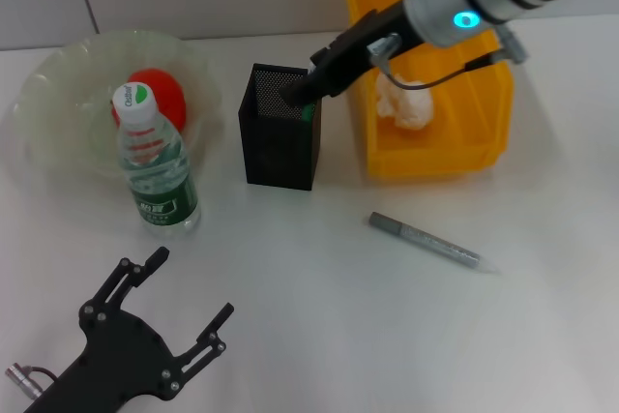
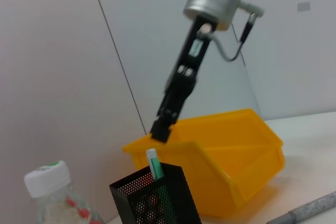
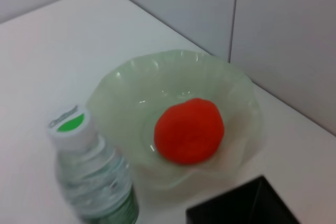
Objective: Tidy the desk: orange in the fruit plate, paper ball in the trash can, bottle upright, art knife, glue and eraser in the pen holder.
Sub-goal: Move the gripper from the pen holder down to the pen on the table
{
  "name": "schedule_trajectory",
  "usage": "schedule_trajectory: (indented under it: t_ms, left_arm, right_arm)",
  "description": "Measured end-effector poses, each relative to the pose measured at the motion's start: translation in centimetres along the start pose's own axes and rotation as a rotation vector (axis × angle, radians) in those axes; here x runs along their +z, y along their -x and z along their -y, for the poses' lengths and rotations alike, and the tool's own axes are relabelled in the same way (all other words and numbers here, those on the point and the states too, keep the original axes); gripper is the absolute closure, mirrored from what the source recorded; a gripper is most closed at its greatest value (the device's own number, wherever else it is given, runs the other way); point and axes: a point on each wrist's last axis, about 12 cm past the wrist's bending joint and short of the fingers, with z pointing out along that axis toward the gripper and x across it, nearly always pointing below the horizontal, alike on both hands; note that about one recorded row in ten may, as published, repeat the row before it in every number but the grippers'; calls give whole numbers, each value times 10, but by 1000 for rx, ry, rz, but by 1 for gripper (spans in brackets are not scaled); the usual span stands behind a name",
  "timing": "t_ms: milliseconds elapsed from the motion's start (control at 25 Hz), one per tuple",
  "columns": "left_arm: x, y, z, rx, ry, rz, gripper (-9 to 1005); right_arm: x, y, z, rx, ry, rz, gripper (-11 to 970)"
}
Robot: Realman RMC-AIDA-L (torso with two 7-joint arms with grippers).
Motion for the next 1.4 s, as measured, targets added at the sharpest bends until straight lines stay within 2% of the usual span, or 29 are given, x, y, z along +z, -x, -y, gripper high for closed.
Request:
schedule_trajectory:
  t_ms: [40, 80, 120, 160, 240, 520, 640, 880, 1040, 1200, 1400]
  left_arm:
    - [-1, 0, -1, 1, 0, 1, 162]
    - [-1, 0, -1, 1, 0, 1, 162]
    - [-1, 0, -1, 1, 0, 1, 162]
    - [-1, 1, -1, 3, 0, 2, 162]
    - [-2, 1, -2, 6, -2, 6, 162]
    - [1, 1, -4, 14, -9, 13, 163]
    - [6, 1, -8, 19, -7, 12, 163]
    - [10, 1, -9, 20, -5, 14, 163]
    - [14, 3, -9, 20, -7, 24, 163]
    - [16, 4, -9, 20, -10, 28, 163]
    - [18, 4, -8, 19, -11, 32, 162]
  right_arm:
    - [-16, -3, -5, -8, 4, -2, 323]
    - [-16, -3, -5, -8, 4, -2, 323]
    - [-32, -10, -9, -15, 17, -23, 324]
    - [-32, -10, -9, -15, 17, -23, 324]
    - [-55, -23, -14, -13, 34, -63, 324]
    - [-73, -50, -15, 39, 78, -155, 327]
    - [-70, -67, -15, 70, 105, -209, 327]
    - [-63, -85, -11, 116, 121, -270, 329]
    - [-46, -99, -2, 114, 60, -360, 330]
    - [-32, -102, 3, 98, 10, -388, 333]
    - [-13, -104, 3, 76, 8, -430, 335]
